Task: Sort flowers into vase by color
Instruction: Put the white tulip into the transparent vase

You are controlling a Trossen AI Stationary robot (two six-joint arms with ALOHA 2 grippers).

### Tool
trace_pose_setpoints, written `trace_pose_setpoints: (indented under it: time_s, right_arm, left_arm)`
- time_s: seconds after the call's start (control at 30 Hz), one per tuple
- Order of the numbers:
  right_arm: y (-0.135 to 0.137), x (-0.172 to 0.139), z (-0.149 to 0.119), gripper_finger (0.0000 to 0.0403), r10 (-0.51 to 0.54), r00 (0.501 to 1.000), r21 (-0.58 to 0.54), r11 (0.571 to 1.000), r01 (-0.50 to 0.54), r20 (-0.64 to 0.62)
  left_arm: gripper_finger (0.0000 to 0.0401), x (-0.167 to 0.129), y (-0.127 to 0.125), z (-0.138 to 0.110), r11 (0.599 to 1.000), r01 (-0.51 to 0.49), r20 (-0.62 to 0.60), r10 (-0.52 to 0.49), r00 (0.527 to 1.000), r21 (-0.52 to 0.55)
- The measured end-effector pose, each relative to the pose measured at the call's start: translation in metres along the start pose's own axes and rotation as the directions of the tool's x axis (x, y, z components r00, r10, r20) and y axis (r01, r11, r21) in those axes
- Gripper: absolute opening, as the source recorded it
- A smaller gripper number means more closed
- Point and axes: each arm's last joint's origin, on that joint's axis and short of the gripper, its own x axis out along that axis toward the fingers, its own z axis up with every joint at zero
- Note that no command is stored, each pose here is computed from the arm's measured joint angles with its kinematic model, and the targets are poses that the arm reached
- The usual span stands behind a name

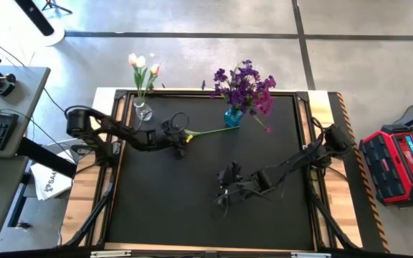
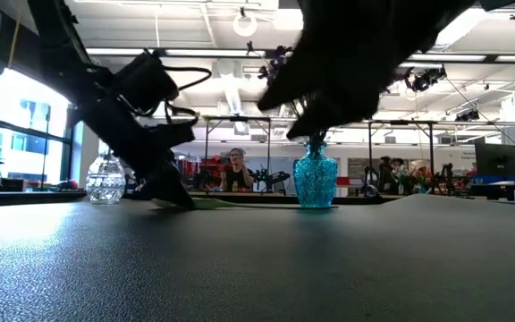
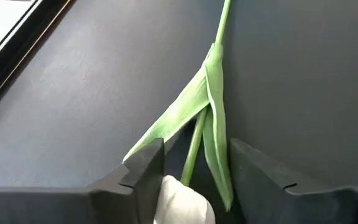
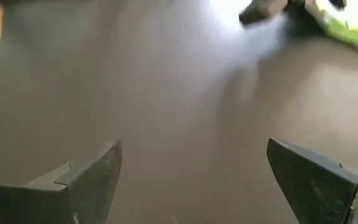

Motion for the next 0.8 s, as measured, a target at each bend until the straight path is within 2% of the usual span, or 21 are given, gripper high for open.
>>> trace_pose_setpoints:
  time_s: [0.17,0.3,0.4,0.57,0.67,0.8]
  right_arm:
    - [-0.011,-0.007,-0.010,0.0373,-0.055,0.986,0.023,0.998,0.059,-0.158]
    - [-0.017,-0.013,-0.021,0.0373,-0.186,0.962,-0.063,0.982,0.177,-0.201]
    - [-0.024,-0.011,-0.023,0.0373,-0.224,0.952,-0.079,0.974,0.212,-0.207]
    - [-0.037,0.005,-0.016,0.0373,-0.176,0.981,-0.147,0.976,0.163,-0.081]
    - [-0.055,0.018,-0.004,0.0373,-0.132,0.990,-0.111,0.986,0.126,-0.054]
    - [-0.074,0.032,0.019,0.0364,-0.048,0.999,-0.145,0.988,0.046,-0.010]
  left_arm:
    - [0.0107,0.004,-0.002,0.005,1.000,0.009,-0.032,-0.009,0.999,0.015]
    - [0.0048,0.001,-0.004,0.008,0.999,0.024,-0.076,-0.022,0.997,0.039]
    - [0.0010,-0.007,-0.007,0.011,0.997,0.043,-0.141,-0.034,0.989,0.065]
    - [0.0012,-0.036,-0.015,0.017,0.988,0.100,-0.245,-0.068,0.967,0.121]
    - [0.0010,-0.055,-0.024,0.022,0.974,0.146,-0.235,-0.104,0.966,0.171]
    - [0.0005,-0.077,-0.037,0.026,0.955,0.201,-0.185,-0.162,0.969,0.219]
